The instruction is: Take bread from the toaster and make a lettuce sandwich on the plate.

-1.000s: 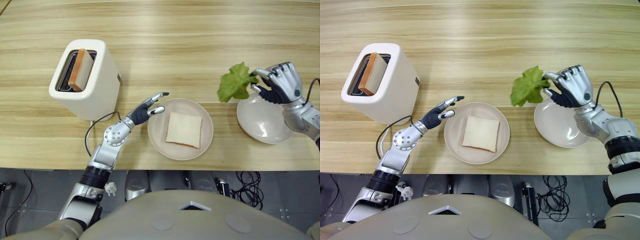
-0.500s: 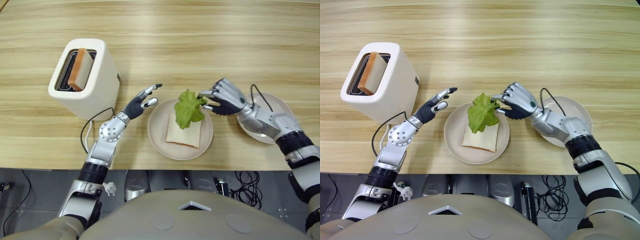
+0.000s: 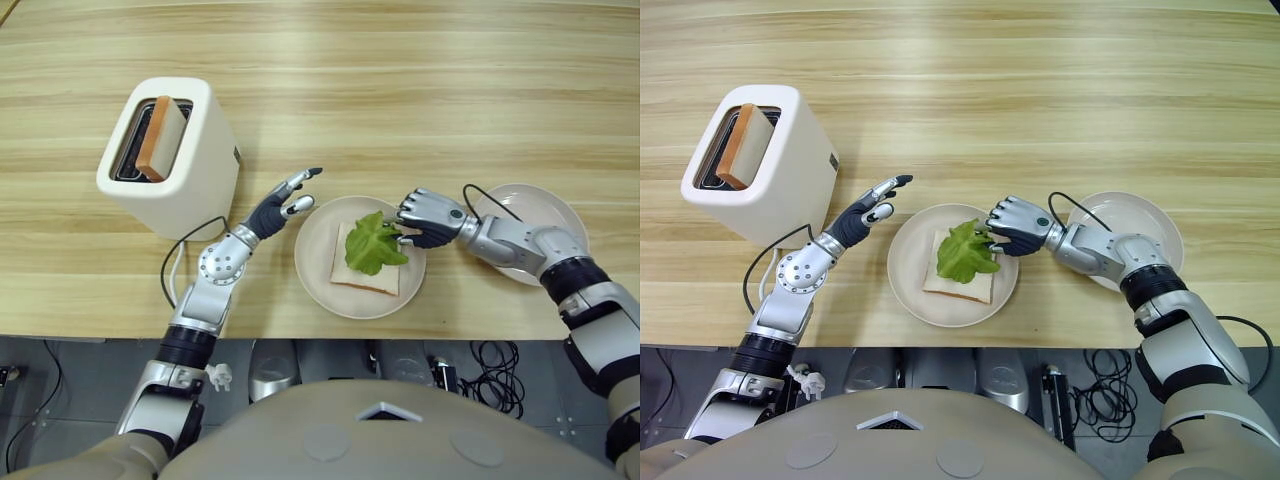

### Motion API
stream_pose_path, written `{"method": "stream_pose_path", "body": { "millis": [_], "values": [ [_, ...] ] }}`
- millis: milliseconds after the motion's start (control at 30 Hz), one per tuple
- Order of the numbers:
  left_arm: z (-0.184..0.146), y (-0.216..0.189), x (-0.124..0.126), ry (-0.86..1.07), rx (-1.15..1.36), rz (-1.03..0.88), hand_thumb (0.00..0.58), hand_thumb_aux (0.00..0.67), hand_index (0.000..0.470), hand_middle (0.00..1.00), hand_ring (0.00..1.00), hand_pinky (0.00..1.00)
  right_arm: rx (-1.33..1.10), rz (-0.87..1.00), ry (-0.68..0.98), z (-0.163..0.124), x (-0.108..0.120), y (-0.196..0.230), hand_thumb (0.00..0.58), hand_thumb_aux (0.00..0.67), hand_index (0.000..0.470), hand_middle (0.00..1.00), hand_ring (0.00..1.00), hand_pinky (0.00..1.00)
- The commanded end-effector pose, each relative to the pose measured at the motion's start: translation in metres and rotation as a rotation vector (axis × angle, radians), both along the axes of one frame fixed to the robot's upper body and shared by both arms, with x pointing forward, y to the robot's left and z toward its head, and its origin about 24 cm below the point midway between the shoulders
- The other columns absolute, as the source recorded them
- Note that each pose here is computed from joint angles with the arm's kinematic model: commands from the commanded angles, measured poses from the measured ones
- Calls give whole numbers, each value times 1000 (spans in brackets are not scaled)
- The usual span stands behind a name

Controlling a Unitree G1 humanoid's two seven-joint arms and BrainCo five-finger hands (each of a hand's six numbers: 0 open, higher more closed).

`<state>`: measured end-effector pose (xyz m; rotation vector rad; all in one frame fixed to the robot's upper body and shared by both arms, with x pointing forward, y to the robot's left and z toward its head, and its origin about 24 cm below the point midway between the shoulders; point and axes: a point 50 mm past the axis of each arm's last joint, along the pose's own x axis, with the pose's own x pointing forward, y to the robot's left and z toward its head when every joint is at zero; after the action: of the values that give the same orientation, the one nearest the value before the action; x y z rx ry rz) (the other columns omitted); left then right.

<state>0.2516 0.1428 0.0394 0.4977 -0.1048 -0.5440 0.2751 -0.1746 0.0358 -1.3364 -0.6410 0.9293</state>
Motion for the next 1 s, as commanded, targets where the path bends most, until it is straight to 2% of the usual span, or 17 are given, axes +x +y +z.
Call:
{"method": "stream_pose_path", "body": {
  "millis": [33,400,767,1000],
  "values": [
    [-9,1,-2,35,13,5,0,0,0,0,0,0,1,-1,-3,1,2,2,580,670,460,1000,1000,1000],
    [-15,-1,-1,54,9,-1,0,0,0,0,0,0,93,20,-27,15,3,10,580,670,460,1000,1000,1000],
    [-20,-1,-1,71,18,-1,0,0,0,0,0,0,79,4,165,7,-5,8,580,670,460,1000,1000,1000],
    [-22,-1,-1,74,27,-1,0,0,0,0,0,0,7,-17,199,2,-5,4,580,670,460,1000,1000,1000]
  ]
}}
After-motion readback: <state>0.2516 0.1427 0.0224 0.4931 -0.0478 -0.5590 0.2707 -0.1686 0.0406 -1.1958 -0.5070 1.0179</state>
